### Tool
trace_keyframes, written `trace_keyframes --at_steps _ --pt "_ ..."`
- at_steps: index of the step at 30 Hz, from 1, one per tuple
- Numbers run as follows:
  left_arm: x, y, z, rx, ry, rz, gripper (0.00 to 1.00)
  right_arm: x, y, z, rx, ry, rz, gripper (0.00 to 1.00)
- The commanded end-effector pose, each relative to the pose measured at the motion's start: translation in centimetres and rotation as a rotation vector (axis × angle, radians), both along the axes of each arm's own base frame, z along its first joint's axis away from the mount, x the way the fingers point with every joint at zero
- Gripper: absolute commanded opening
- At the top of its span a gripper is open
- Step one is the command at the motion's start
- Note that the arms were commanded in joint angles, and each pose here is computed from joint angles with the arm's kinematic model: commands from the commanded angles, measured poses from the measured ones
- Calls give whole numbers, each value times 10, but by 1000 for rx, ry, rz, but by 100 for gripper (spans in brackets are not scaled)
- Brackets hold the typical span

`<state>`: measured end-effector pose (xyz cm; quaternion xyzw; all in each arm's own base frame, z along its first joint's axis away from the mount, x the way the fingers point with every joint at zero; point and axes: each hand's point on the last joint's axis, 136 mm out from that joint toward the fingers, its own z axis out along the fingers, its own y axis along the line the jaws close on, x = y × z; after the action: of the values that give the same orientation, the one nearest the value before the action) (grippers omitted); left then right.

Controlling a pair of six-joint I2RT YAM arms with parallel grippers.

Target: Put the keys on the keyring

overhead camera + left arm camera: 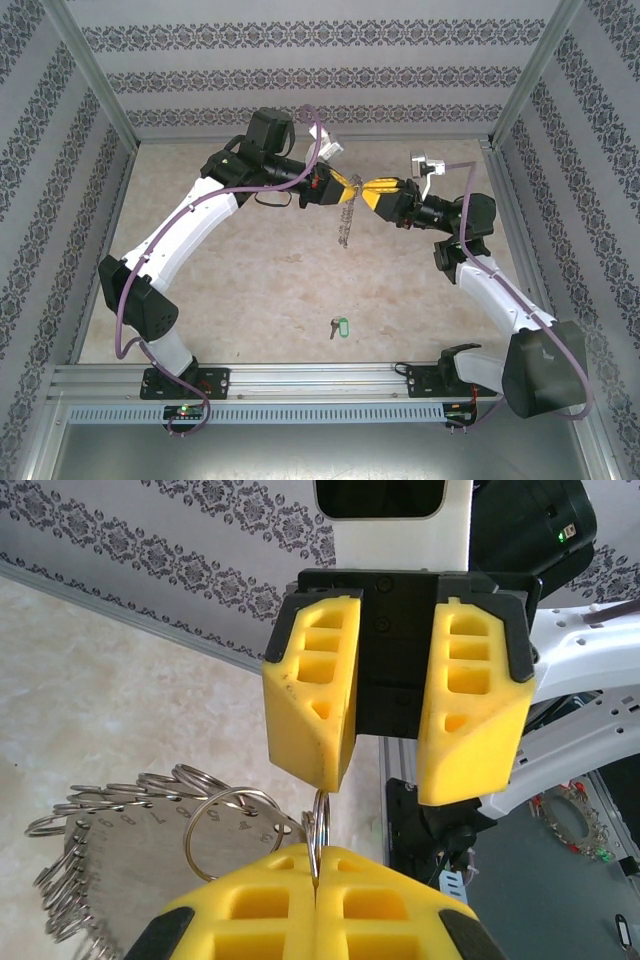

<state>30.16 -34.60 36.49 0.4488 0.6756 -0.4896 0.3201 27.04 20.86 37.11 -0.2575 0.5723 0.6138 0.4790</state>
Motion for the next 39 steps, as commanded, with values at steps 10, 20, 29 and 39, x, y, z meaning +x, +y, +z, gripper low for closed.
trace_keyframes --at_steps 10,20,29,39 --pt "-11 -4 18 -43 -53 -62 0 4 6 -6 -6 -7 1 35" --pt "-12 -4 17 -44 -52 -67 0 6 2 -13 -7 12 -17 19" --pt "-10 -6 17 -49 -39 -70 0 0 11 -11 -10 -2 21 0" --pt "24 16 37 -127 -54 131 45 11 -5 11 46 -77 -95 0"
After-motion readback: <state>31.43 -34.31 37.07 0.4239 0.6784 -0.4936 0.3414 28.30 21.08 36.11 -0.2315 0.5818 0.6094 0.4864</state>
